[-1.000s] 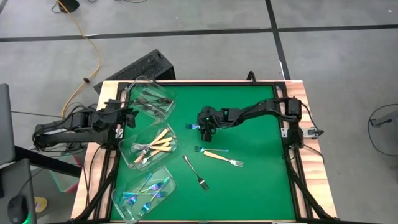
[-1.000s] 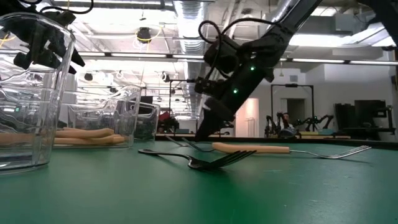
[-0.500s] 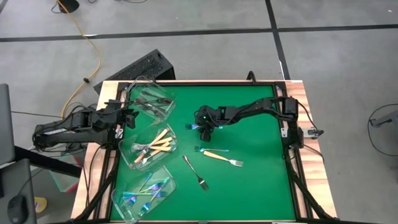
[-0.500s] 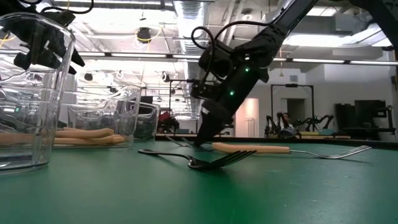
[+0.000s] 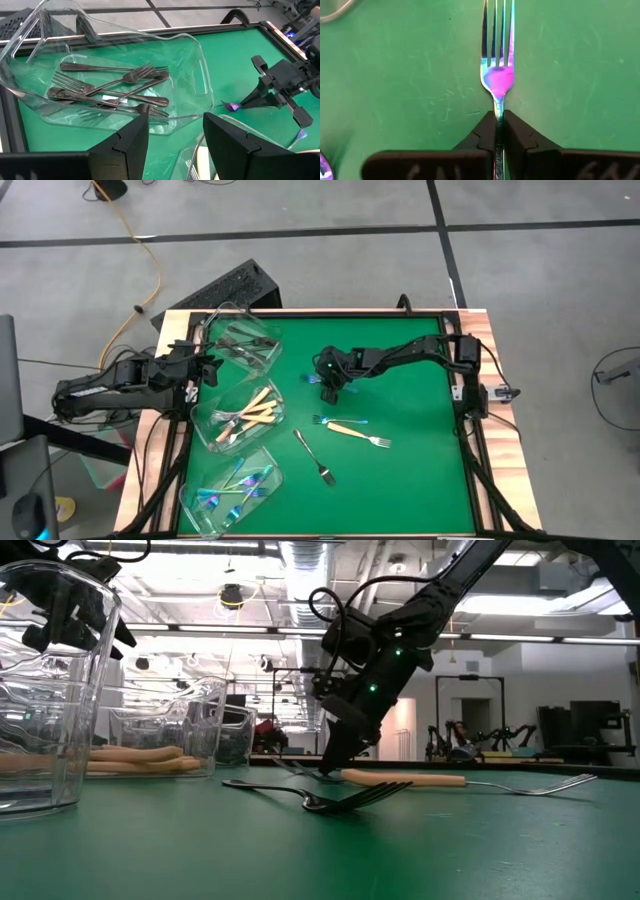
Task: Sort silverware by color (type)
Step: Put the blue fork into the bottom transparent bin
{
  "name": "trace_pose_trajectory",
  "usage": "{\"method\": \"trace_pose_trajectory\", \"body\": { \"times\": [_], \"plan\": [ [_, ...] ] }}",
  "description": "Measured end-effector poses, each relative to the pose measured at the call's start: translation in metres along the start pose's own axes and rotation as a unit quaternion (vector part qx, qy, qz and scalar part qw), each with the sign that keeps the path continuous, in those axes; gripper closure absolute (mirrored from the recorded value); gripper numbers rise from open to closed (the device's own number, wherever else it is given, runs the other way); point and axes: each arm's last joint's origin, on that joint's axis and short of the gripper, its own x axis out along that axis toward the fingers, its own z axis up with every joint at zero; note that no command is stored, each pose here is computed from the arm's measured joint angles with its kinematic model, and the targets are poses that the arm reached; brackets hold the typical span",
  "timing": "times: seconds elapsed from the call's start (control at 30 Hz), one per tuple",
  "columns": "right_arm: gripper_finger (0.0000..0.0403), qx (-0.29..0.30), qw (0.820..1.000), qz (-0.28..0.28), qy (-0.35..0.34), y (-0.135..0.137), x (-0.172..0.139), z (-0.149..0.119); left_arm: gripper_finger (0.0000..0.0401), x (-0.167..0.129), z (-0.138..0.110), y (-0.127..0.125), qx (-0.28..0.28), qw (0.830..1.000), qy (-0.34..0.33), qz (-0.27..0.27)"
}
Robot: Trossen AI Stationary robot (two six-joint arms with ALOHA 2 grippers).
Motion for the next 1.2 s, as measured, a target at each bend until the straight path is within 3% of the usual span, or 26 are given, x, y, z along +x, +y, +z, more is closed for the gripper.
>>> {"method": "trace_pose_trajectory", "body": {
  "times": [0.17, 0.67, 0.97, 1.2],
  "plan": [
    [0.0393, 0.005, 1.000, 0.003, -0.007, 0.004, -0.001, 0.001, 0.0229, 0.000, 0.000, 0.000, 0.000, 1.000, 0.000, 0.000],
    [0.0394, 0.046, 0.994, -0.010, -0.100, 0.015, -0.041, 0.025, 0.0229, 0.000, 0.000, 0.000, -0.001, 1.000, 0.000, 0.000],
    [0.0394, 0.025, 0.963, 0.037, -0.266, 0.050, -0.076, 0.054, 0.0229, 0.000, 0.000, 0.000, -0.001, 1.000, 0.000, 0.000],
    [0.0394, -0.014, 0.940, 0.074, -0.333, 0.082, -0.089, 0.060, 0.0229, 0.000, 0.000, 0.000, -0.001, 1.000, 0.000, 0.000]
  ]
}}
